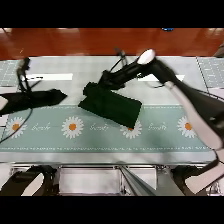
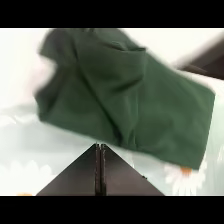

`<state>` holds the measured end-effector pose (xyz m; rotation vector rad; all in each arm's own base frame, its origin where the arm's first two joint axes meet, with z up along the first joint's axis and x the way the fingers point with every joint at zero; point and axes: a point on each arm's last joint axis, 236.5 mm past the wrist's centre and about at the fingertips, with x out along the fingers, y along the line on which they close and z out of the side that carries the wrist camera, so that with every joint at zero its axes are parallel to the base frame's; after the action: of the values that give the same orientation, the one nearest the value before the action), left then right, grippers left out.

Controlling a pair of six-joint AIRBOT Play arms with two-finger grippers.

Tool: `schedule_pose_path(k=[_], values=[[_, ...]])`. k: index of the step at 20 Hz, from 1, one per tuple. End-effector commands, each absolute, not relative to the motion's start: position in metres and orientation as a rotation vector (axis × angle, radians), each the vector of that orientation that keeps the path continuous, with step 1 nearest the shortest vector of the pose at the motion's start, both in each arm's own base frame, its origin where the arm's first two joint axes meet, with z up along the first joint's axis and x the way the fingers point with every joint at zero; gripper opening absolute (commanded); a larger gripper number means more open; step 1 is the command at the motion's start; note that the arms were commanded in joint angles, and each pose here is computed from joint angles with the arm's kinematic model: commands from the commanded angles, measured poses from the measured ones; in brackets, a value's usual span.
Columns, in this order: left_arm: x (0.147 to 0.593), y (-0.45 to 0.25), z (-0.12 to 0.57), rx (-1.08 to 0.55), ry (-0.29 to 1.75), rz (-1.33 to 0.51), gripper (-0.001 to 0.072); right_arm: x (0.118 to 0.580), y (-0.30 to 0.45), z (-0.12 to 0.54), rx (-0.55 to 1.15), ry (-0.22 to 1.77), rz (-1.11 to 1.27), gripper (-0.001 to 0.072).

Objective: Fold the shirts.

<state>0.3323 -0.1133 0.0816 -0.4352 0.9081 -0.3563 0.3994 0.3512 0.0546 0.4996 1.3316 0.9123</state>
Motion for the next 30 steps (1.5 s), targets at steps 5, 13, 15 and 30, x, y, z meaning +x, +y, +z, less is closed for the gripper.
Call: schedule_pose_path(k=[5,13,15,30], values=[[0.325,-0.078,0.150,-0.434,0.789,-0.314,0.0017,0.357,0.098,0.147,0.072,1.114,0.313,0.0409],[0.274,-0.130,0.064,-0.445,1.004,-0.420,0.0017,0.286,0.062,-0.009,0.542,1.103,-0.002,0.0415],[0.267,-0.139,0.049,-0.454,1.028,-0.437,0.0017,0.295,0.087,-0.029,0.673,1.117,0.056,0.0415],[0.275,-0.139,0.039,-0.461,0.993,-0.411,0.0017,0.329,0.236,-0.092,0.955,1.408,0.484,0.0405]])
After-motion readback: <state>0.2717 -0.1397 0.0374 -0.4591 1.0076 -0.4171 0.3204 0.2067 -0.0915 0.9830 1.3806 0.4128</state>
